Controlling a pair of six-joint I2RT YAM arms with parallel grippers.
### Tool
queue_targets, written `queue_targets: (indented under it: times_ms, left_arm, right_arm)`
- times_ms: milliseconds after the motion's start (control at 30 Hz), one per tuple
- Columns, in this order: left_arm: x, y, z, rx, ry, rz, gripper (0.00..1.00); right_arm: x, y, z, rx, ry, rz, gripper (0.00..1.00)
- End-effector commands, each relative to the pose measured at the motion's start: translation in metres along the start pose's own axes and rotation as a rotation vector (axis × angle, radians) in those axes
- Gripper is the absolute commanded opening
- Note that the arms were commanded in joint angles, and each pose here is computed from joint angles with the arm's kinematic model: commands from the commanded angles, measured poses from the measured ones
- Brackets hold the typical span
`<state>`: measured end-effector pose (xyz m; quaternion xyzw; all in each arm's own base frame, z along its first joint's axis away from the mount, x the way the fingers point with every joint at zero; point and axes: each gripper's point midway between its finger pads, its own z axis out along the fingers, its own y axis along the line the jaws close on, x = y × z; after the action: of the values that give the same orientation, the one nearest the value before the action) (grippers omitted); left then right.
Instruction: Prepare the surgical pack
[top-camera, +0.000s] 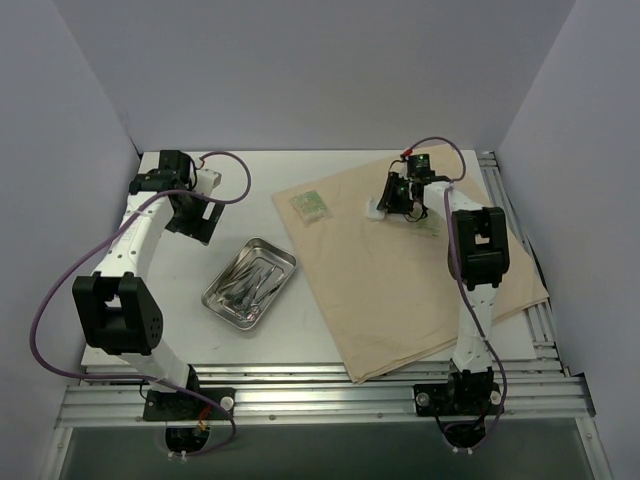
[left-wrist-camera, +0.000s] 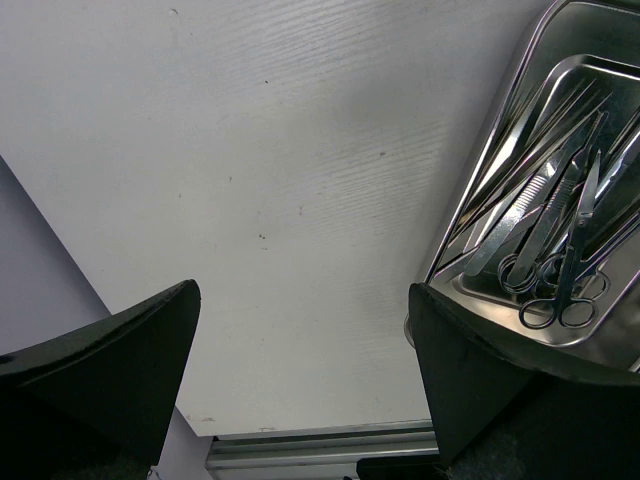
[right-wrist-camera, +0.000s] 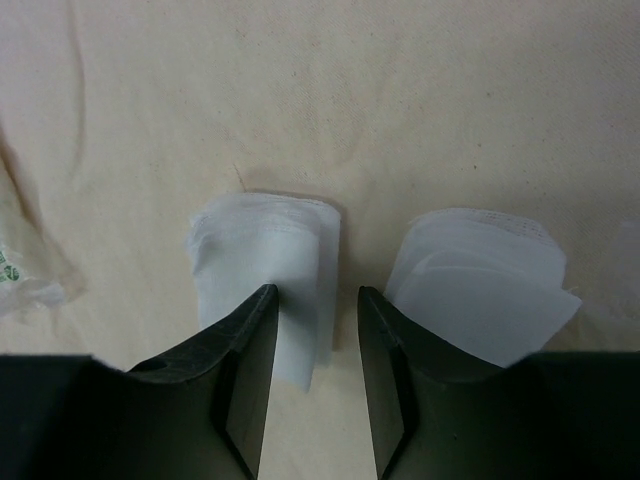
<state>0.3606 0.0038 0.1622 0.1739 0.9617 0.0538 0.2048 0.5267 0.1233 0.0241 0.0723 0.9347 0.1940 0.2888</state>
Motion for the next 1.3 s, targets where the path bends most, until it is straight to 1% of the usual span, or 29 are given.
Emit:
queue_targets:
  times_ms: [0,133,467,700,1033,1067,1133,1167,1233,1267]
  left_arm:
    - [-0.008,0.002,-0.011,-0.014,-0.045,0.003,0.95]
    - [-0.008,0.001,-0.011,-0.013,-0.047,0.002,0.95]
    - [-0.006,0.002,-0.011,-0.021,-0.045,0.006,0.95]
    - [-0.007,0.002,-0.01,-0.019,-0.044,0.006,0.95]
    - [-0.006,0.003,-0.01,-0.024,-0.044,0.006,0.95]
    - [-0.005,0.003,-0.009,-0.023,-0.042,0.006,0.95]
    - [-0.005,0.003,-0.01,-0.024,-0.044,0.006,0.95]
    - [-0.005,0.003,-0.009,-0.025,-0.043,0.008,0.95]
    - [-0.005,0.003,-0.009,-0.025,-0.043,0.008,0.95]
    - [-0.005,0.003,-0.01,-0.026,-0.045,0.008,0.95]
  right_arm:
    - [-0.034,0.022,-0.03,0.011,-0.086,-0.068,0.34]
    - [-0.03,0.02,-0.025,0.001,-0.063,-0.057,0.36]
    - [0.0,0.003,0.007,-0.004,0.025,0.019,0.35]
    - [0.025,0.003,0.024,-0.034,0.083,0.044,0.34]
    - [0.028,0.025,0.025,-0.153,0.087,0.099,0.3]
    - [0.023,0.027,0.026,-0.166,0.069,0.097,0.29]
    - [0.021,0.03,0.026,-0.191,0.062,0.114,0.26]
    - [0.022,0.031,0.026,-0.2,0.065,0.118,0.21]
    - [0.02,0.032,0.025,-0.215,0.058,0.127,0.15]
    - [0.018,0.033,0.023,-0.224,0.054,0.135,0.07]
